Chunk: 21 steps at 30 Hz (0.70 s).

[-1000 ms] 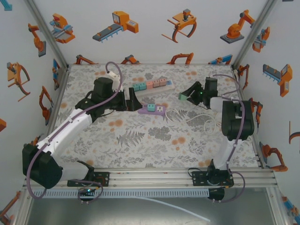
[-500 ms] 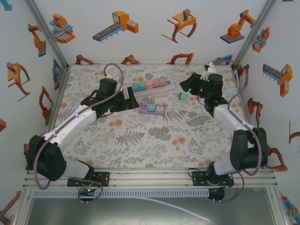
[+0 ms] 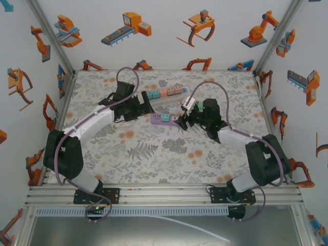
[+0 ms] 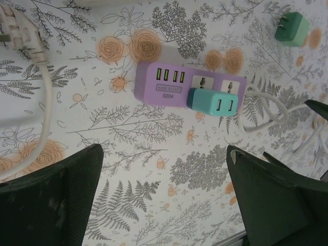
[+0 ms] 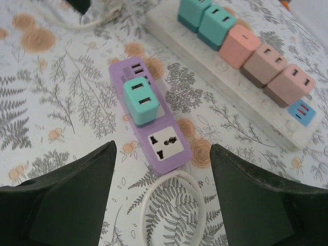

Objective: Pull the plug off the socket

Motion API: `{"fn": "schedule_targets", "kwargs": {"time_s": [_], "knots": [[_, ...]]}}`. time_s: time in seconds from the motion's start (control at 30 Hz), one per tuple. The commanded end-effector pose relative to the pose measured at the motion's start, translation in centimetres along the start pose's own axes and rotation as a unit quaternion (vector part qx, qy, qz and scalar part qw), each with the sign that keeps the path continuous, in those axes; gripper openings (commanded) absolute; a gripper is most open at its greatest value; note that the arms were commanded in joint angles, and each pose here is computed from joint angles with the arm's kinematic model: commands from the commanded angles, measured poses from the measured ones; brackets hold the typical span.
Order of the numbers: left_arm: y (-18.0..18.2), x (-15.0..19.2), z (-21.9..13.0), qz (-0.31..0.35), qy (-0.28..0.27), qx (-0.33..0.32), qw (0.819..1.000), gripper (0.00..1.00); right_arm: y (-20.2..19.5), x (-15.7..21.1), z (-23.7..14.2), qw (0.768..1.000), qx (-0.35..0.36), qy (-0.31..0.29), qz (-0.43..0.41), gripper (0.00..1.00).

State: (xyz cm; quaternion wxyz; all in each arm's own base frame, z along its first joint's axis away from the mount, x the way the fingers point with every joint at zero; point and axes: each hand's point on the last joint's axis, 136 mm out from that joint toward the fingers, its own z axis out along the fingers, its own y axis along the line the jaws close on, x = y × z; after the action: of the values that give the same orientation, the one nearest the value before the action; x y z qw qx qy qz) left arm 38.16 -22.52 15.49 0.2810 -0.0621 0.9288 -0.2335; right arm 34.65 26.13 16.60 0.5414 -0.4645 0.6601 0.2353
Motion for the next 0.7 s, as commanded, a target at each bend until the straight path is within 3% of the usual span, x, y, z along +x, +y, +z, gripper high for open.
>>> {"fn": "schedule_targets", "kwargs": {"time_s": [0.0,0.4,0.67], "knots": [[0.5,-0.9,1.0,-0.025,0.0,-0.015,1.0,0.95,0.5,-1.5,1.4,0.996,-0.047,-0.025,-0.075,0.68],[2.8,-0.7,5.0,-0.049,0.032,-0.052,0.997,0.71,1.2,-0.2,6.7,0.992,-0.114,-0.01,-0.057,0.67],[2.0,0.7,8.1,-0.049,0.093,-0.016,0.994,0.66,1.5,0.8,8.3,0.99,-0.129,-0.002,-0.049,0.59]]}}
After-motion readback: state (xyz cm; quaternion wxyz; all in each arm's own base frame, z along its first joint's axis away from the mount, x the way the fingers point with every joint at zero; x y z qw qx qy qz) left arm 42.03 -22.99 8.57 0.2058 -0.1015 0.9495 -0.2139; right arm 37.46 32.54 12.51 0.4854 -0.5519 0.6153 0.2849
